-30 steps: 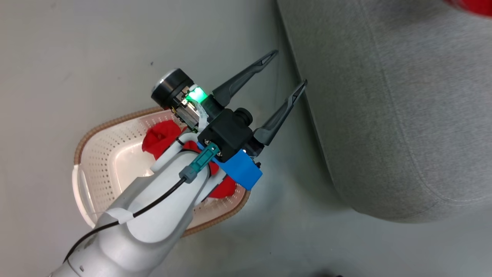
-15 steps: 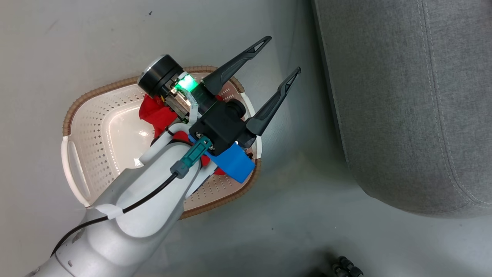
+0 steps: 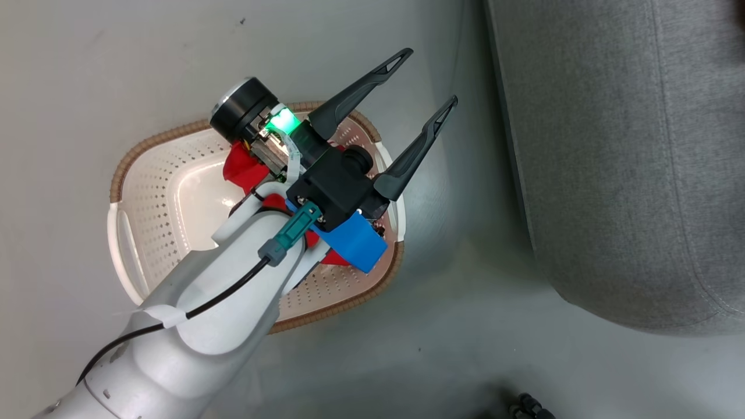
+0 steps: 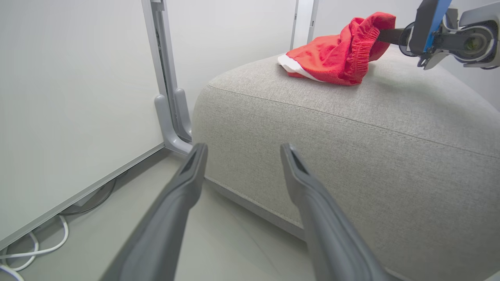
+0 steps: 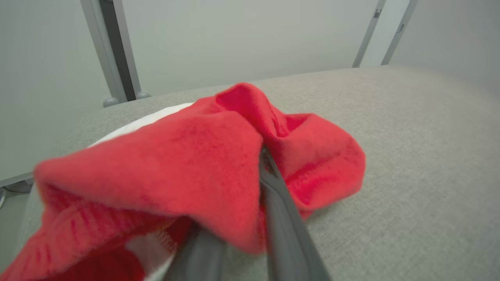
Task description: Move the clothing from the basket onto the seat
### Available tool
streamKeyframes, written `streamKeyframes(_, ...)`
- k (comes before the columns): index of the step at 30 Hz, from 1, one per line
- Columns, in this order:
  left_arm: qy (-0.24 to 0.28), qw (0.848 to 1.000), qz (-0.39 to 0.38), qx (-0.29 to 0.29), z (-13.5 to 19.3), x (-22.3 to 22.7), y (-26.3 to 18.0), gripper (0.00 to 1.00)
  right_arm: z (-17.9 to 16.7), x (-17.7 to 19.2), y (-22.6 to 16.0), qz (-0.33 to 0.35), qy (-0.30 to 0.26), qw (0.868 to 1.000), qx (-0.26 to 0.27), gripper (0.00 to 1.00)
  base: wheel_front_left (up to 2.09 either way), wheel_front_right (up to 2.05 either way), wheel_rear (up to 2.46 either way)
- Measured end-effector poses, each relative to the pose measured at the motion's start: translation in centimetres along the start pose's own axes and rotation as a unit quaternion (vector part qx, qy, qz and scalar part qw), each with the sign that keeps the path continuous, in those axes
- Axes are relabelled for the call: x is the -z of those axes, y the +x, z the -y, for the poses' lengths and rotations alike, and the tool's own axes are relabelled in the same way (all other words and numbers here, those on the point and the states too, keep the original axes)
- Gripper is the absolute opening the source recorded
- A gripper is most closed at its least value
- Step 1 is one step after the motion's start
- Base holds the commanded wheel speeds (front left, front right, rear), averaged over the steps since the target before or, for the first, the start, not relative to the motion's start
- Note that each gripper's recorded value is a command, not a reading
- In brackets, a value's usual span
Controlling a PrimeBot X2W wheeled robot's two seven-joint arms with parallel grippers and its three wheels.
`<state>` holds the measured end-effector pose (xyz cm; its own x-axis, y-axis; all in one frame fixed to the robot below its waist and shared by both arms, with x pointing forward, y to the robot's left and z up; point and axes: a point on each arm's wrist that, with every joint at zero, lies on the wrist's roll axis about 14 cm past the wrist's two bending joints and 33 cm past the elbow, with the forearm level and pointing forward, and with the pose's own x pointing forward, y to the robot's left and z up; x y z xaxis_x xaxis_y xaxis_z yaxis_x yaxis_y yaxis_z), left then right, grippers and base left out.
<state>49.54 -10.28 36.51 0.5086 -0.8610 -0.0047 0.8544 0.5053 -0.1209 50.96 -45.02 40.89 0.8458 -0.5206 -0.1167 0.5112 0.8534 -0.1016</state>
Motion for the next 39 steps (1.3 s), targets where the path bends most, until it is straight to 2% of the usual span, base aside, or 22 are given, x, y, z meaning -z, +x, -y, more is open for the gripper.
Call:
streamKeyframes(6,0.002,1.000,0.011,-0.008,0.7,-2.1,-0.2,1.00,0.4,0.0,-3.2,-0.003,-0.013,1.000,-0.008,1.00,0.00,0.00,0.00)
streamKeyframes(12,0.003,0.999,0.022,-0.033,1.3,-4.9,-1.2,1.00,-0.6,-0.9,-7.0,0.007,-0.023,0.999,-0.038,1.00,0.00,0.00,0.00)
streamKeyframes(18,0.014,0.996,0.043,-0.076,1.2,-8.3,-3.4,1.00,-3.4,-5.2,-9.9,0.069,0.016,0.994,-0.079,1.00,0.00,0.00,0.00)
streamKeyframes(23,0.026,0.989,0.061,-0.130,0.2,-11.0,-6.1,1.00,-7.3,-8.9,-12.4,0.120,0.037,0.982,-0.138,1.00,0.00,0.00,0.00)
streamKeyframes(29,0.032,0.972,0.080,-0.219,-2.2,-13.4,-10.6,1.00,-12.0,-12.1,-15.0,0.162,0.064,0.963,-0.205,1.00,0.00,0.00,0.00)
streamKeyframes(39,0.037,0.933,0.100,-0.343,-4.6,-15.5,-18.8,1.00,-16.8,-12.9,-19.1,0.167,0.088,0.942,-0.278,1.00,0.00,0.00,0.00)
